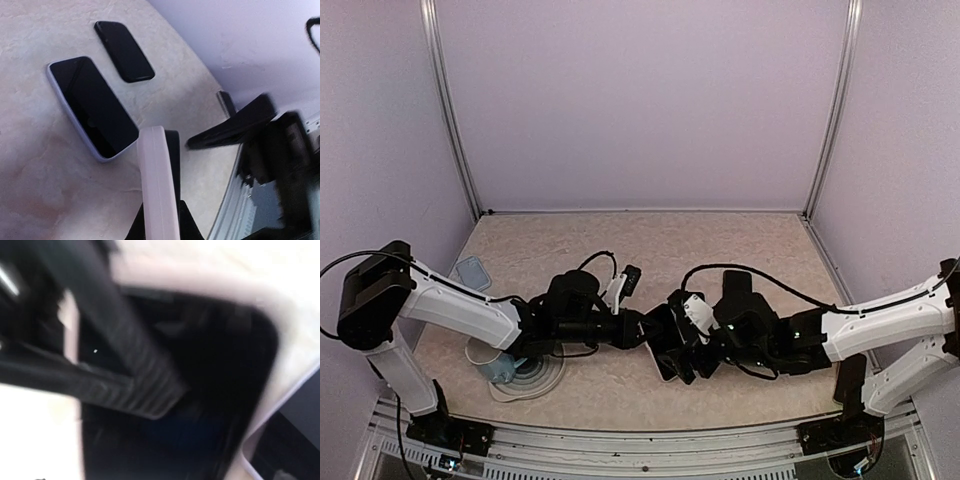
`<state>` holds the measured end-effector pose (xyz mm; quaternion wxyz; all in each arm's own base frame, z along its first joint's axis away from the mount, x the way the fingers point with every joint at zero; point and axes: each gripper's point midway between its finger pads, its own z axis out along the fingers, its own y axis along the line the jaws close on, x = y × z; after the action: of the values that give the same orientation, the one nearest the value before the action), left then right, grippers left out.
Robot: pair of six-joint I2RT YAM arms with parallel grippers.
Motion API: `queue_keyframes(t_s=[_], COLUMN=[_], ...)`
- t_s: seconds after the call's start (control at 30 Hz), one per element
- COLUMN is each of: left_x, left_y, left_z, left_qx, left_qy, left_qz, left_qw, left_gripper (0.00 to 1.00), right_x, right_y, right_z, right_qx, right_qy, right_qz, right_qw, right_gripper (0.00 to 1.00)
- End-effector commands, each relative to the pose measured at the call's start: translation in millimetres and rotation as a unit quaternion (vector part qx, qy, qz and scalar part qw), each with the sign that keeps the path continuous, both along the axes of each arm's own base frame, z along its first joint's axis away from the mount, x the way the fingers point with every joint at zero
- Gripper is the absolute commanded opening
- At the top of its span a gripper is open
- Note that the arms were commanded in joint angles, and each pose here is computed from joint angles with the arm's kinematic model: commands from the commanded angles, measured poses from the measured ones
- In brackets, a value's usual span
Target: Put the phone into the phone case
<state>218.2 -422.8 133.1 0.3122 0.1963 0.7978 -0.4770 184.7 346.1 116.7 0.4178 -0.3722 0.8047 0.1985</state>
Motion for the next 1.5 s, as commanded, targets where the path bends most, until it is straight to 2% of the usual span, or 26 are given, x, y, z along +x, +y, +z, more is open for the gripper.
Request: queue_keyframes(t_s=[0.0,0.17,0.37,0.47,0.5,0.63,0.7,0.8,1.07,1.33,1.4,1.47], left_x=[-5,-24,-56,-67,-69,-72,-73,-73,-72,-75,-77,-76], left_y=[16,22,21,20,20,19,19,19,16,15,15,15], left_z=[-15,-9,-6,-9,-10,-14,-14,-17,-14,-18,-19,-19], left_qx=[0.078,0.081,0.088,0.087,0.089,0.098,0.097,0.1,0.096,0.099,0.1,0.101], left_qy=[-0.084,-0.151,-0.222,-0.234,-0.235,-0.238,-0.237,-0.234,-0.235,-0.228,-0.227,-0.228], left_qz=[-0.021,-0.074,-0.15,-0.184,-0.189,-0.205,-0.208,-0.208,-0.206,-0.215,-0.218,-0.218], left_qw=[0.993,0.982,0.96,0.951,0.949,0.944,0.944,0.944,0.945,0.944,0.944,0.944], left_gripper=[0.0,0.0,0.0,0.03,0.04,0.06,0.06,0.06,0.06,0.05,0.05,0.05], right_x=[-12,-31,-27,-31,-31,-27,-33,-41,-30,-33,-35,-35], right_y=[2,-10,-8,1,5,14,13,15,24,27,28,28], right_z=[54,80,87,83,77,52,42,37,28,14,13,7], right_qx=[0.092,0.16,0.112,0.092,0.082,0.038,0.031,0.039,0.041,0.048,0.053,0.048], right_qy=[-0.037,-0.048,-0.133,-0.131,-0.126,-0.076,-0.05,-0.038,-0.044,-0.034,-0.024,-0.015], right_qz=[0.083,0.186,0.258,0.326,0.344,0.377,0.402,0.427,0.412,0.421,0.424,0.426], right_qw=[0.992,0.968,0.95,0.932,0.927,0.922,0.914,0.903,0.909,0.905,0.904,0.903], right_gripper=[0.99,0.99,0.99,0.99,0.96,0.71,0.64,0.6,0.42,0.43,0.38,0.27])
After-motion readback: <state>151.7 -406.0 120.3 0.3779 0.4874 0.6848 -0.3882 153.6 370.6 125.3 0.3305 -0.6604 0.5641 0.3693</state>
